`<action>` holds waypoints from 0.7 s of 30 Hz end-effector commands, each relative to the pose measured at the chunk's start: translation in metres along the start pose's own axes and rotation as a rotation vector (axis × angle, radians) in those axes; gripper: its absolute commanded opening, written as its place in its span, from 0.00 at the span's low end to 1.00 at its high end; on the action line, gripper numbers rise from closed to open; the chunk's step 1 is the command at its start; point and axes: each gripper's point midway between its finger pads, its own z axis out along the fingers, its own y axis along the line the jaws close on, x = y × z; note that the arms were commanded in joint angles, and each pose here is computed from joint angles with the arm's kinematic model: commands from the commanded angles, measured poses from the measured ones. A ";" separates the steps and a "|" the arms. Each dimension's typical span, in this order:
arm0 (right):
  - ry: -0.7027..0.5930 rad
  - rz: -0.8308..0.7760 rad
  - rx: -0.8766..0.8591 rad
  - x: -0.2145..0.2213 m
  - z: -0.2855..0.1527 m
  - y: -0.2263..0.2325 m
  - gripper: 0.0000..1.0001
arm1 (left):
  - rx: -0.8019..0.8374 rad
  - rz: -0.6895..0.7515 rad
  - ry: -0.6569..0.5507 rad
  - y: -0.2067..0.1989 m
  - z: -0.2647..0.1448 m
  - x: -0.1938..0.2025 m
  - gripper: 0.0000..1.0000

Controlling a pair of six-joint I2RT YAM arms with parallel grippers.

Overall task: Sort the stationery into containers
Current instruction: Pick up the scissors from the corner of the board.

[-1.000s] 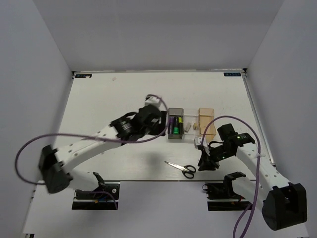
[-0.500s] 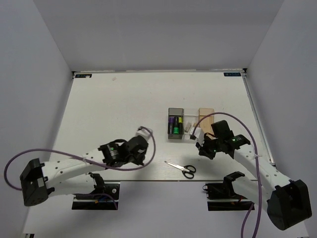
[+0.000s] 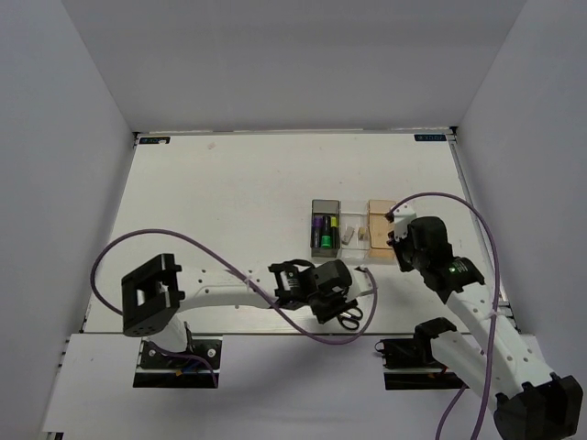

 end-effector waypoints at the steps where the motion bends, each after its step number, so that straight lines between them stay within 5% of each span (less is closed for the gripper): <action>1: -0.115 0.069 0.098 -0.026 -0.012 -0.020 0.17 | 0.067 0.084 -0.144 -0.004 0.004 -0.060 0.55; 8: -0.142 0.095 0.133 -0.028 -0.018 -0.029 0.17 | 0.191 0.036 -0.137 -0.015 0.030 -0.084 0.56; 21: -0.162 0.112 0.174 -0.028 -0.023 -0.038 0.17 | 0.201 -0.039 -0.052 -0.011 0.079 -0.068 0.56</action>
